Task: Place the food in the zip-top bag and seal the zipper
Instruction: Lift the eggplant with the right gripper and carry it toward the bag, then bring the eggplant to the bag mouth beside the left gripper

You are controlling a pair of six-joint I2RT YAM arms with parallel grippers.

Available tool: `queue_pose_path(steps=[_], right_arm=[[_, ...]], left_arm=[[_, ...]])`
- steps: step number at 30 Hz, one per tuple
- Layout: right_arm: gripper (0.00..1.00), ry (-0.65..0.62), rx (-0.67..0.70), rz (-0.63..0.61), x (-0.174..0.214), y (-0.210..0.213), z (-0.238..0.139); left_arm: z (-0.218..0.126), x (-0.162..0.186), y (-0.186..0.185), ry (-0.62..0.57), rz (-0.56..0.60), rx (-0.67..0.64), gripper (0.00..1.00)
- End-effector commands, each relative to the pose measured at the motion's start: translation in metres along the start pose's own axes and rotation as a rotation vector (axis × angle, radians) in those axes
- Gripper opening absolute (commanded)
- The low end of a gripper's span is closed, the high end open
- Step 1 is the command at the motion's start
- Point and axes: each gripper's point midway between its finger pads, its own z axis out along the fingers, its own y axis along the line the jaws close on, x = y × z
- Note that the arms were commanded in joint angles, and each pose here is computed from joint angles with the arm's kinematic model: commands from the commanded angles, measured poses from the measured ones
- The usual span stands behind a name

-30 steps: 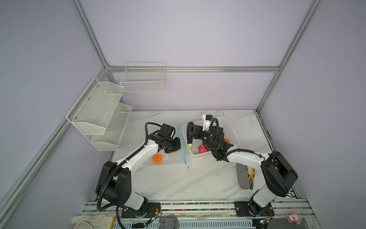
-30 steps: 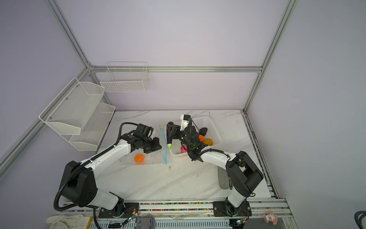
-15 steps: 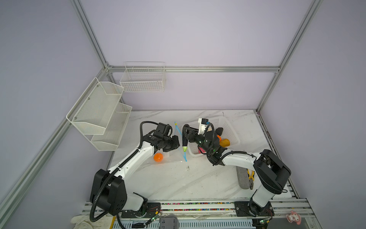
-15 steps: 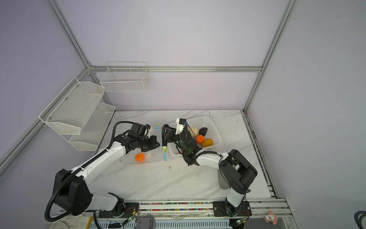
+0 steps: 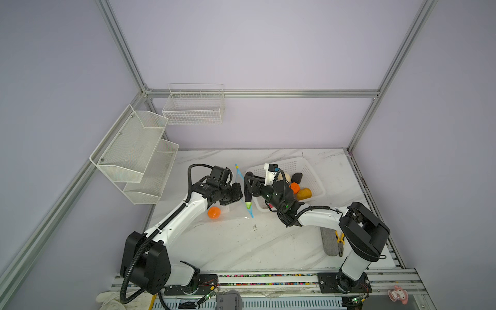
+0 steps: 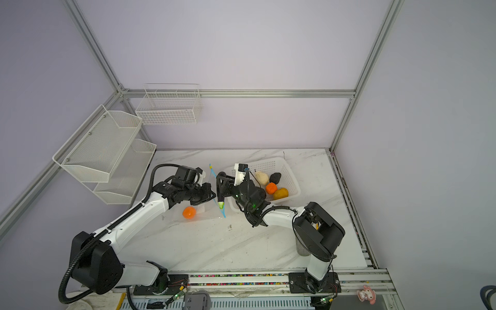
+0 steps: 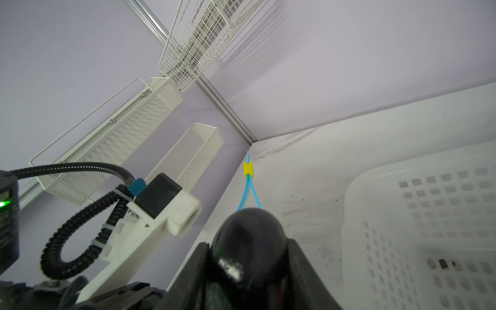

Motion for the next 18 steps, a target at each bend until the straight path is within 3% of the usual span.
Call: queue_pose_path(steps=[1, 18], right_arm=[[0.43, -0.003, -0.004, -0.026, 0.004, 0.002, -0.002], [0.46, 0.042, 0.017, -0.055, 0.021, -0.008, 0.005]], left_arm=[[-0.029, -0.023, -0.028, -0.083, 0.03, 0.079, 0.0], [-0.036, -0.026, -0.033, -0.094, 0.033, 0.094, 0.0]])
